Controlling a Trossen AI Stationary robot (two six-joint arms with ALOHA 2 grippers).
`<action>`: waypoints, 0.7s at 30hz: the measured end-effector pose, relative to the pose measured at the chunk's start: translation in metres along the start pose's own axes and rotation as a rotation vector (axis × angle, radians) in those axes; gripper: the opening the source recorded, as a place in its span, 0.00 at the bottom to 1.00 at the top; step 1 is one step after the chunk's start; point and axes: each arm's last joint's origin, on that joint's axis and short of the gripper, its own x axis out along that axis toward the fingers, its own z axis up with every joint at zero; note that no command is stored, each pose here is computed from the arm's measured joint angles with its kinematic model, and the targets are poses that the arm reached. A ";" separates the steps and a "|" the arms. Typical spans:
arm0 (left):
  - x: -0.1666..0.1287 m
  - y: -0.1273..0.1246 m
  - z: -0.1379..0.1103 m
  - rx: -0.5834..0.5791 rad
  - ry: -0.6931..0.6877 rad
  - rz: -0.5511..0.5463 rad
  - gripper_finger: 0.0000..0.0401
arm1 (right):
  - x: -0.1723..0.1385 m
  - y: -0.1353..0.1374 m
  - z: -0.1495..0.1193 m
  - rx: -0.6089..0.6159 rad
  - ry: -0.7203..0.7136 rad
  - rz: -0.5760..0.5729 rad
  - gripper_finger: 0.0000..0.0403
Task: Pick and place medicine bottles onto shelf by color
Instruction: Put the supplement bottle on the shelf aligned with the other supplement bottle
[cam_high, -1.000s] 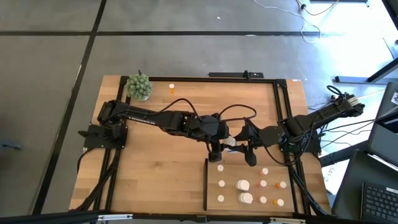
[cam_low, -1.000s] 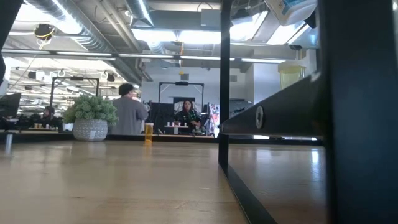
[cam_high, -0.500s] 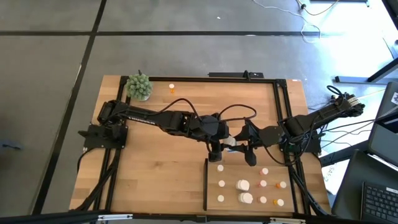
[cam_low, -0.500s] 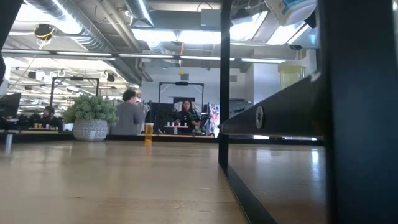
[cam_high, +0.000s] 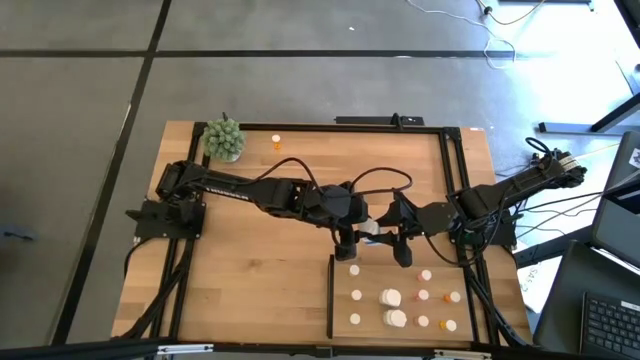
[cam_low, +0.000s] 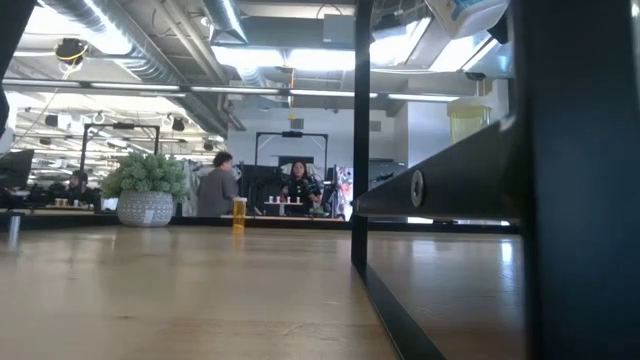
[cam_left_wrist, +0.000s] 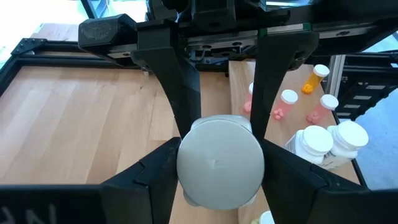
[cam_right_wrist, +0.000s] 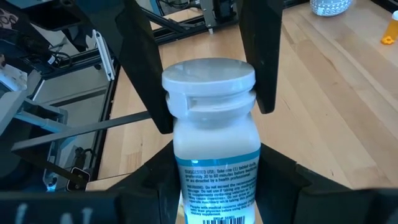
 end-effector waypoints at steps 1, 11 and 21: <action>0.000 0.000 0.000 0.000 0.000 0.000 0.48 | 0.000 0.000 0.000 0.000 -0.001 0.000 0.40; 0.000 0.000 0.000 0.000 -0.001 -0.001 0.48 | 0.000 0.000 0.000 0.003 -0.002 0.007 0.40; 0.000 0.000 0.000 -0.001 -0.004 -0.002 0.48 | 0.000 0.001 0.001 0.004 -0.006 0.012 0.40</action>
